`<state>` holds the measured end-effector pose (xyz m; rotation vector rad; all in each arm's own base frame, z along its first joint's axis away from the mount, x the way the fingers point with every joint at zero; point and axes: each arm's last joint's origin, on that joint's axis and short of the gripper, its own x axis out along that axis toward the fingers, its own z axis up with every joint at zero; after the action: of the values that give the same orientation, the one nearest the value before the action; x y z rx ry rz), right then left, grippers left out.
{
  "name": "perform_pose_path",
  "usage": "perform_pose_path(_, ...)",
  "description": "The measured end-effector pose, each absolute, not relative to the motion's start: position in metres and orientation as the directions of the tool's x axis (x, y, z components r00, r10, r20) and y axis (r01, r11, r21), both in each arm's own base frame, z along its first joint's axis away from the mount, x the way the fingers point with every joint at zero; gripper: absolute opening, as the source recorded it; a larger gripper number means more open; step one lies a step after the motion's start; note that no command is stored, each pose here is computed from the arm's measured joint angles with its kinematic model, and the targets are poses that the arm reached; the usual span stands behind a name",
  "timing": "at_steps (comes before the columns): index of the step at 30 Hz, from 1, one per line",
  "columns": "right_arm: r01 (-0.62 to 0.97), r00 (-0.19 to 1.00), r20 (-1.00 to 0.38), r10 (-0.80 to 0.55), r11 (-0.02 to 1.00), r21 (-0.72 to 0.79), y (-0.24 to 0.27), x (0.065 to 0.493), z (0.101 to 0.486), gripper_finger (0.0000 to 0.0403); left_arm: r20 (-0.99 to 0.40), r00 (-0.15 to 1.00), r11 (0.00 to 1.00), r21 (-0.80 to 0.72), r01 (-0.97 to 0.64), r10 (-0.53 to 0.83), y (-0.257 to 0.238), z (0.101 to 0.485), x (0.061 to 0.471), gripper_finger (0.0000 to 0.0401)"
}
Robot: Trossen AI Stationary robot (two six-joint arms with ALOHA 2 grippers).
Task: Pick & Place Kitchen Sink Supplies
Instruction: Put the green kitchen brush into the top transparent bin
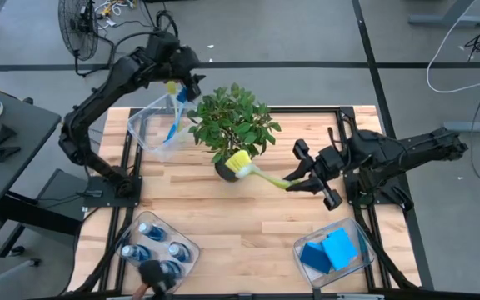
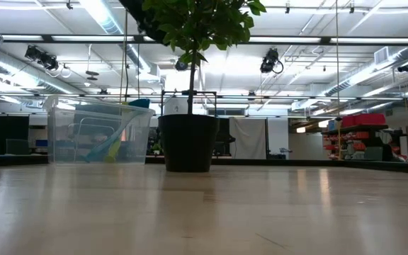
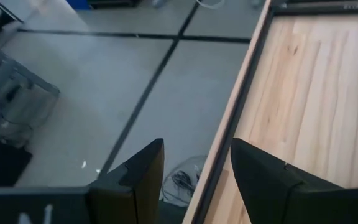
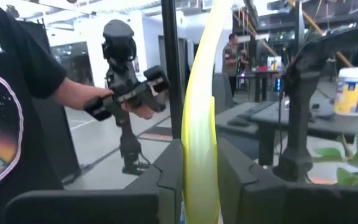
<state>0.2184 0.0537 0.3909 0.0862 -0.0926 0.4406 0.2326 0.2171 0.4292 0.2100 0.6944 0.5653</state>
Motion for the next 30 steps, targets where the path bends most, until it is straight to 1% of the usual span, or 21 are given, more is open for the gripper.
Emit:
perform_pose_path(5,-0.392,0.916,0.110,0.386,0.919,0.040,0.050,0.219,0.391,0.0057,-0.470,0.657,0.807,0.380,-0.452,0.589,0.199,0.453,0.211,0.0190)
perform_pose_path(9,-0.328,0.940,0.114,0.322,0.944,0.034,0.041,0.220,0.392,0.0057,-0.386,0.688,0.784,0.395,-0.478,0.614,0.183,0.473,0.195,0.0190)
perform_pose_path(15,-0.223,0.960,0.168,0.224,0.975,-0.028,0.028,0.222,0.397,0.0057,-0.238,0.786,0.812,0.302,-0.499,0.571,0.155,0.501,0.169,0.0190)
perform_pose_path(19,-0.120,0.963,0.227,0.143,0.986,-0.111,0.023,0.221,0.403,0.0057,-0.146,0.857,0.858,0.242,-0.453,0.494,0.134,0.516,0.155,0.0190)
perform_pose_path(22,-0.048,0.965,0.248,0.085,0.987,-0.154,0.022,0.221,0.405,0.0057,-0.078,0.904,0.896,0.190,-0.401,0.421,0.122,0.525,0.150,0.0190)
perform_pose_path(27,0.050,0.960,0.280,0.006,0.980,-0.193,0.019,0.220,0.408,0.0057,0.052,0.963,0.954,0.129,-0.270,0.265,0.107,0.539,0.152,0.0190)
perform_pose_path(30,0.111,0.954,0.298,-0.046,0.973,-0.204,0.018,0.222,0.409,0.0057,0.104,0.979,0.976,0.113,-0.188,0.176,0.100,0.545,0.158,0.0190)
